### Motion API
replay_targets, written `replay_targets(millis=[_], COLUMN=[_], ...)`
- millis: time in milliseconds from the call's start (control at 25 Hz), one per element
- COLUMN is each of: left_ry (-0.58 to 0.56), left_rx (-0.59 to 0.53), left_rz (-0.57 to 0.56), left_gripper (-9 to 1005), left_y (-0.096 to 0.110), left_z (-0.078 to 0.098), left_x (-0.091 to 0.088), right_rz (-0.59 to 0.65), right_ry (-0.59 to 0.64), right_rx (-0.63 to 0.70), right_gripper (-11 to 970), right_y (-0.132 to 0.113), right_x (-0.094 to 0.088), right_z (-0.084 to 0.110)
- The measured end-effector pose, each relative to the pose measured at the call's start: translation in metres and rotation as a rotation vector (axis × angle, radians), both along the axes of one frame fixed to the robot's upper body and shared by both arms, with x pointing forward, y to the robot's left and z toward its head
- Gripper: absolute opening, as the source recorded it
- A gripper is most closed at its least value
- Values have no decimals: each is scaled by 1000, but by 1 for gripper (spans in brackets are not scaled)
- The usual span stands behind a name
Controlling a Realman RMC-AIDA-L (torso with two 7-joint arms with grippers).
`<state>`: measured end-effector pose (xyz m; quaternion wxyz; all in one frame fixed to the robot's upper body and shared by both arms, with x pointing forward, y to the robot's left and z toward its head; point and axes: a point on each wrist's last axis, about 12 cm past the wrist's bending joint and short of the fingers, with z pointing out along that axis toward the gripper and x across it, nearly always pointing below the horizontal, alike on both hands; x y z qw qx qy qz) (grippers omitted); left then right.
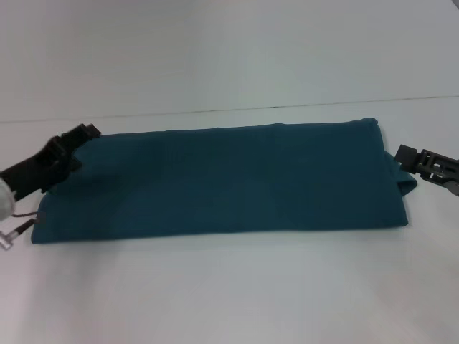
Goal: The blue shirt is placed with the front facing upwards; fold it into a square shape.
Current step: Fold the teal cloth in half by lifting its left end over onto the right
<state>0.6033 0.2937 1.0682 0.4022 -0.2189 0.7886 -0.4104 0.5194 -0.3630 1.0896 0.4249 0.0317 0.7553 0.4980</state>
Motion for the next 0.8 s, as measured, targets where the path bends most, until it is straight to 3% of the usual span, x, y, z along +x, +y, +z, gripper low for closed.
replay_targets(millis=[800], left_ry=[17], left_rx=[355], left_rz=[21], left_gripper=[888], left_y=[-12], left_z=[-26], left_x=[9], right_rz=[-7], right_ry=[9], right_rx=[4], right_gripper=[630], right_y=[-1], right_x=[-2], right_z=[-2])
